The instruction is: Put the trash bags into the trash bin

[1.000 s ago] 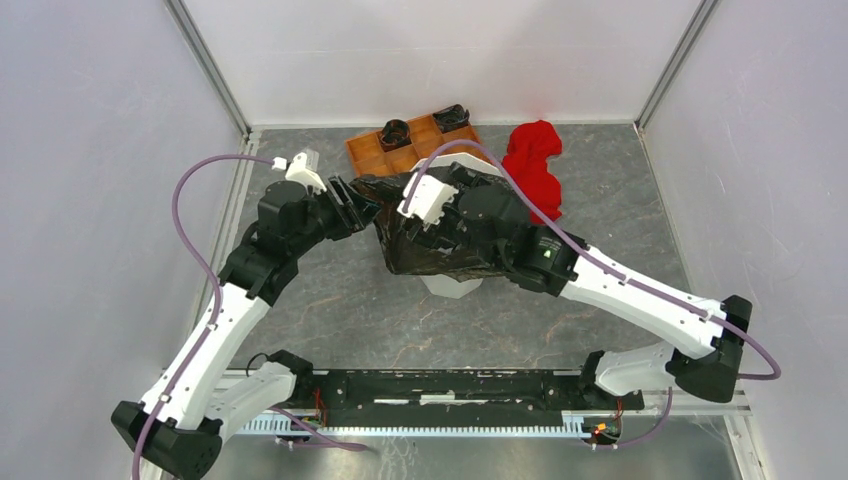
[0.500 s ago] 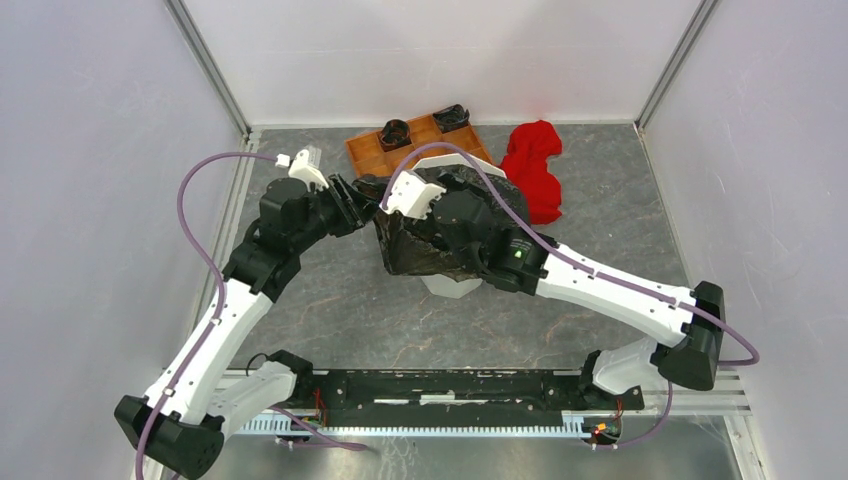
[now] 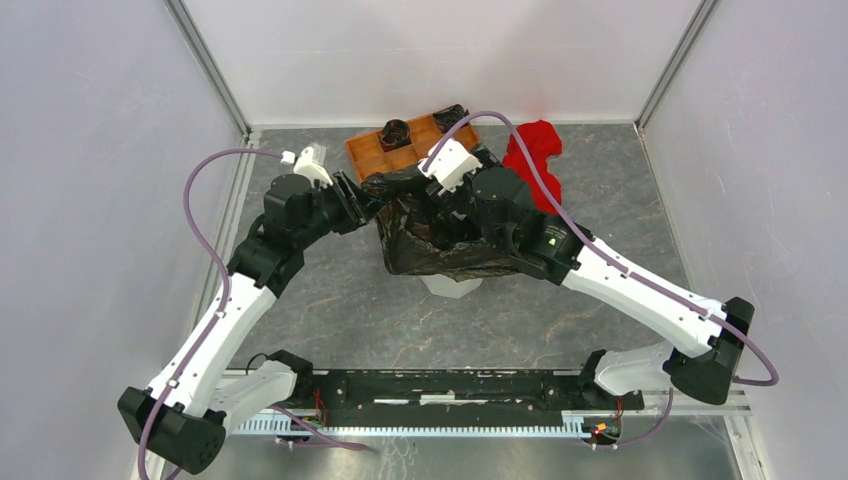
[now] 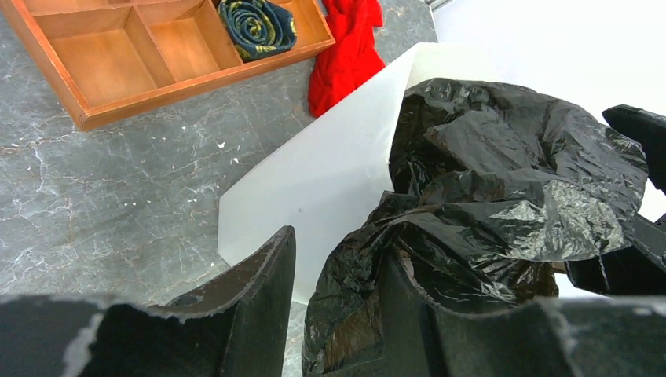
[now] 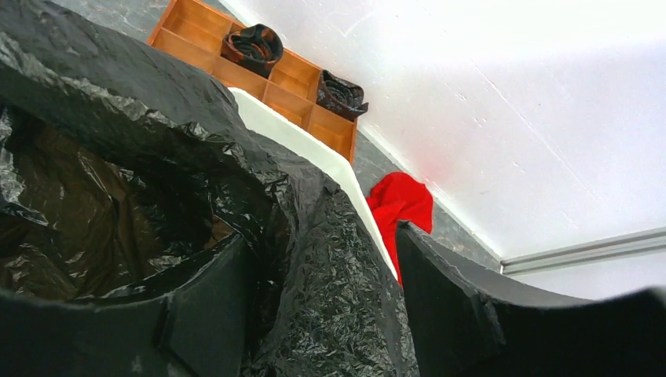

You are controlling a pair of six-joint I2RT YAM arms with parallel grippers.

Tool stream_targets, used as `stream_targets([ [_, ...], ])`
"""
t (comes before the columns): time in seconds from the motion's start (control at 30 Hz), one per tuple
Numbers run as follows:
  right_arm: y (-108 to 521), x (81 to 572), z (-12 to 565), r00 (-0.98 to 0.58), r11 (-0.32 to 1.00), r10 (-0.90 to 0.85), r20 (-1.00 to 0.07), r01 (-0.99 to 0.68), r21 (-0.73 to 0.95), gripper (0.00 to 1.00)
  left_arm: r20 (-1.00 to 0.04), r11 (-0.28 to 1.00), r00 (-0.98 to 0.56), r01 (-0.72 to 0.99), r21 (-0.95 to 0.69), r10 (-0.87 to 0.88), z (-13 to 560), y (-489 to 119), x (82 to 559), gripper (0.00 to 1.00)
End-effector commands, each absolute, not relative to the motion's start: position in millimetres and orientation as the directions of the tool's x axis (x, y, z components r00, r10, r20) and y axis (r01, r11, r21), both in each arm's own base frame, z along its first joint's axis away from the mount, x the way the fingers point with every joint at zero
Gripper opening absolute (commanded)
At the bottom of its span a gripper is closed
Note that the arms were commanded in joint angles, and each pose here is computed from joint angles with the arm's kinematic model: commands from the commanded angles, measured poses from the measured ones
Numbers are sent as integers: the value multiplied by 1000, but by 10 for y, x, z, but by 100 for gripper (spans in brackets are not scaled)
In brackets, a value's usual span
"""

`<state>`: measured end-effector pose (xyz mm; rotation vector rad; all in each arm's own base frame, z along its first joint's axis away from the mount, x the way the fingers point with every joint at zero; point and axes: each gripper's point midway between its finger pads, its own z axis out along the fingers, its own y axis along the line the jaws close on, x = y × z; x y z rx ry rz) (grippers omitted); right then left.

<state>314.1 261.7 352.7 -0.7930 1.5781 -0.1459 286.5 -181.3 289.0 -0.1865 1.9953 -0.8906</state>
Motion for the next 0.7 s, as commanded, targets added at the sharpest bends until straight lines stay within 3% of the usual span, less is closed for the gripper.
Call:
stream_targets([
  [0.0, 2588, 3140, 3907, 84, 810, -449, -890, -382, -445, 70, -702, 700, -537, 260, -666, -468, 3156, -1858, 2922, 50],
  [0.1, 2588, 3144, 3932, 89, 811, -436, -896, -393, -434, 62, -704, 696, -536, 269, -666, -466, 3190, -1877, 2935, 50],
  [0.17, 2587, 3152, 3940, 91, 810, -423, -902, -408, -421, 49, -710, 697, -529, 276, -662, -465, 3238, -1875, 2938, 50],
  [0.27, 2545, 3235, 3929, 73, 814, -392, -917, -436, -383, 19, -724, 707, -517, 282, -648, -457, 3275, -1854, 2940, 46],
  [0.3, 2532, 3264, 3932, 67, 813, -378, -923, -453, -366, 14, -728, 714, -513, 279, -642, -455, 3274, -1840, 2946, 45],
  [0.43, 2604, 3425, 3799, -7, 728, -376, -927, -620, -291, 5, -733, 717, -511, 284, -636, -448, 3285, -1849, 2970, 36],
  [0.67, 2490, 3741, 3614, -175, 665, -254, -951, -746, -40, 6, -735, 722, -528, 292, -627, -425, 3299, -1927, 3107, 35],
])
